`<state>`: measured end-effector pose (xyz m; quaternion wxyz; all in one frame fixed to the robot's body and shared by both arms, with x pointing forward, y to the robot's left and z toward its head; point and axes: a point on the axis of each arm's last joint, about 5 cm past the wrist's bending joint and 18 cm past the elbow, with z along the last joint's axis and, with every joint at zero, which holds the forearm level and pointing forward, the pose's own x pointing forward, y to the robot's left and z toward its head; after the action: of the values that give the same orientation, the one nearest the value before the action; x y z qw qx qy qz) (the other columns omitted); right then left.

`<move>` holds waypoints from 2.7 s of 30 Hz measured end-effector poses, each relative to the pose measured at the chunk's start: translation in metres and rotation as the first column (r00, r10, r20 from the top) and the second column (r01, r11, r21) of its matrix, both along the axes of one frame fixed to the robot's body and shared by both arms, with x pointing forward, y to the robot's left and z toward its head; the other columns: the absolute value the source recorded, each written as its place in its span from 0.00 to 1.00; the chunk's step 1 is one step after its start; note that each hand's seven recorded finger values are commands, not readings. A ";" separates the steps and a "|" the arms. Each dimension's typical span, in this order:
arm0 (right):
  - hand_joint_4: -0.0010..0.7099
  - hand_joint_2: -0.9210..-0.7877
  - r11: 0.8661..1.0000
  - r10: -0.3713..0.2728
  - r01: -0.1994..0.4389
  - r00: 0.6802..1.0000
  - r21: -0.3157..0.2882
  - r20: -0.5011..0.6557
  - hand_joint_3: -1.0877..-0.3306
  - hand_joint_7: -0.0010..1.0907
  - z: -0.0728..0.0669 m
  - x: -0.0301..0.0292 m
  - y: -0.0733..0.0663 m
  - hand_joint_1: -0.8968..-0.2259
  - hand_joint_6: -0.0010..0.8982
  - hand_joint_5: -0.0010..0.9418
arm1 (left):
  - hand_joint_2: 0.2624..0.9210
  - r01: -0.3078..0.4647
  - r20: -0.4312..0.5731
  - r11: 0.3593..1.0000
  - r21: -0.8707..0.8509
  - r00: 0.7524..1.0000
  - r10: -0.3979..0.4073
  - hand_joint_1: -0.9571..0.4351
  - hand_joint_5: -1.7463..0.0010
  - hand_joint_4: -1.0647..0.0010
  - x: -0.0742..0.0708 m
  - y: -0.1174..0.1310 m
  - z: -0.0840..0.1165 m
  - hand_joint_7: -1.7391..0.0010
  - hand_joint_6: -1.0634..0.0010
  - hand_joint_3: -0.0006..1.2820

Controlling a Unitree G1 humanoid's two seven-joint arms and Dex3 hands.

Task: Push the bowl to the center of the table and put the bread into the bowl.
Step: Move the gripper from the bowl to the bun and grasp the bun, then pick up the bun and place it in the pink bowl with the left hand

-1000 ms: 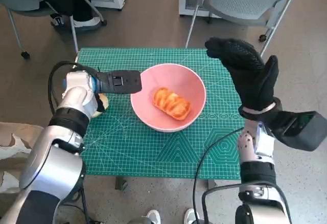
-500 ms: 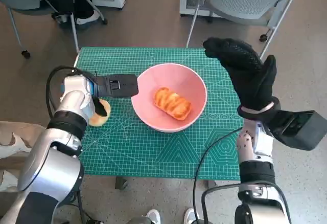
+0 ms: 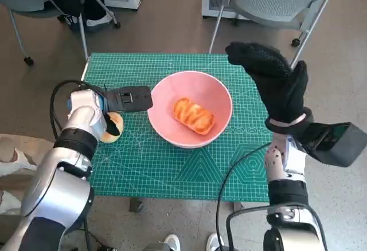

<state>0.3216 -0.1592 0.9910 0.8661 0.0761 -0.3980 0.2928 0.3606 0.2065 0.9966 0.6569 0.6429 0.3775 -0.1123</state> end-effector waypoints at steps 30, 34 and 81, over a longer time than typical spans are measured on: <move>0.17 0.00 1.000 0.017 -0.017 1.000 -0.010 -0.022 0.23 0.34 0.000 0.0009 0.000 0.32 0.00 0.00 | 0.71 -0.041 -0.025 0.998 -0.050 0.999 0.040 0.34 0.99 0.83 -0.005 0.003 -0.011 0.99 0.92 0.00; 0.17 0.00 1.000 0.019 -0.019 0.999 -0.010 -0.026 0.23 0.34 0.000 0.0010 0.001 0.32 0.00 0.00 | 0.70 -0.041 -0.019 0.998 -0.045 0.999 0.041 0.35 0.96 0.74 -0.006 0.004 -0.013 0.96 0.81 0.00; 0.17 0.00 0.999 0.030 -0.031 0.998 -0.011 -0.047 0.23 0.33 0.000 0.0040 0.003 0.32 0.00 0.00 | 0.59 -0.043 0.195 0.997 -0.058 0.979 0.053 0.69 0.20 0.36 -0.012 0.003 0.003 0.41 0.33 0.42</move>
<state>0.3256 -0.1565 0.9911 0.8709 0.0838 -0.3749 0.3065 0.3481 0.2093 0.9992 0.7105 0.6238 0.3229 -0.0424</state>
